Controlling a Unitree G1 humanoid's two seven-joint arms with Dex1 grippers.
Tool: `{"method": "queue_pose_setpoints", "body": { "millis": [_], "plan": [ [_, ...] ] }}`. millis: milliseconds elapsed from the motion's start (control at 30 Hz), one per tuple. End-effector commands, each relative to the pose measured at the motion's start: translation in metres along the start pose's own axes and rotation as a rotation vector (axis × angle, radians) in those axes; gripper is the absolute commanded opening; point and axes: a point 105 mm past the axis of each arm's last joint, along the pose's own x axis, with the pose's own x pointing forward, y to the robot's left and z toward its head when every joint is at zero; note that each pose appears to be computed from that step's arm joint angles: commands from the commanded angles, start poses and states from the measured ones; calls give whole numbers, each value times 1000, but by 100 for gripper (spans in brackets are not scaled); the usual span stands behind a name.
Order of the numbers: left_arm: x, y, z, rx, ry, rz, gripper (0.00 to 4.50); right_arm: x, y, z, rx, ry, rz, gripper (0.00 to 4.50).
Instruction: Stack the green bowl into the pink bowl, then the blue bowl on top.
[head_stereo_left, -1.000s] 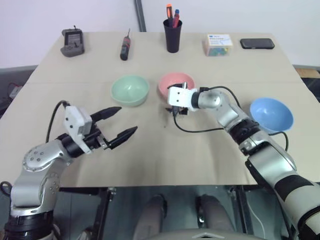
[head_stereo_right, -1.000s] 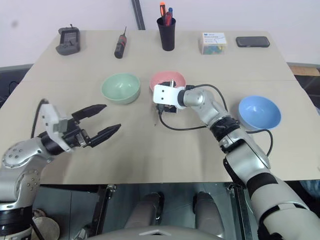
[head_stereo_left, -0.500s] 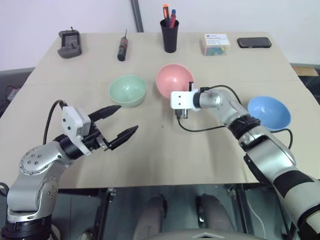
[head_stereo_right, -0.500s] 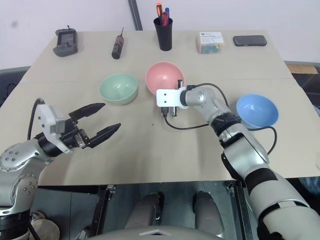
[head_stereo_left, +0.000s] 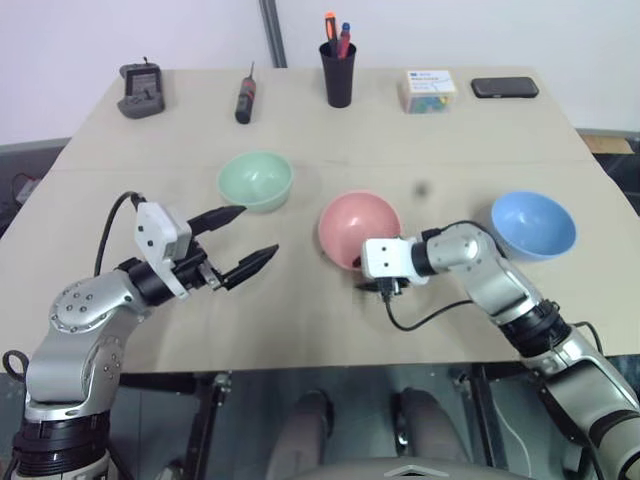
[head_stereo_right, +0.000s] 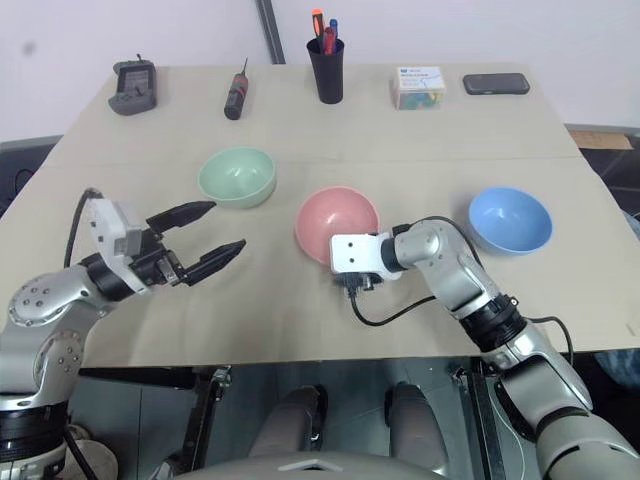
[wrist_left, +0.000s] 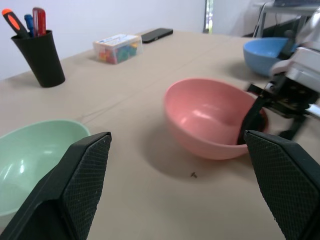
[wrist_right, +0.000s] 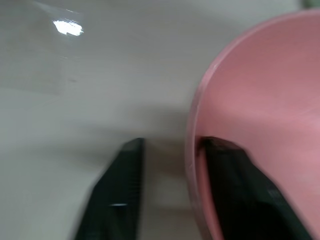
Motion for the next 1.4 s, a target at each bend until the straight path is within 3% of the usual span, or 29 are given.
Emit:
{"method": "queue_pose_setpoints", "body": {
  "millis": [33, 67, 133, 267, 367, 433, 667, 767, 967, 1067, 1233, 1400],
  "plan": [
    [-1, 21, 4, 106, 60, 83, 450, -7, 2, 12, 8, -34, -14, 350],
    [0, 26, 3, 139, 91, 112, 450, -10, 1, 12, 17, -38, -33, 414],
    [4, 36, 7, 226, 133, 186, 450, -19, -2, 19, 22, -97, -100, 444],
    [9, 46, 11, 306, 236, 240, 450, -47, -10, 47, 60, -301, -257, 444],
    [18, 59, -1, 451, 466, 213, 450, -67, -16, 61, 85, -395, -363, 444],
    [27, 62, -6, 517, 577, 163, 450, -75, -22, 67, 77, -426, -433, 444],
    [62, 65, -24, 670, 740, -2, 450, -77, -39, 76, 70, -461, -525, 444],
    [71, 72, -32, 690, 792, -19, 371, -83, -44, 81, 68, -483, -555, 450],
    [77, 79, -37, 685, 810, -26, 104, -90, -41, 82, 71, -493, -577, 450],
    [81, 77, -34, 693, 792, -42, 27, -91, -40, 78, 82, -481, -585, 450],
    [84, 63, -9, 667, 677, -107, 27, -102, -38, 62, 132, -450, -617, 450],
    [89, 30, 38, 691, 476, -246, 27, -119, -27, 26, 212, -361, -673, 450]
  ]
}}
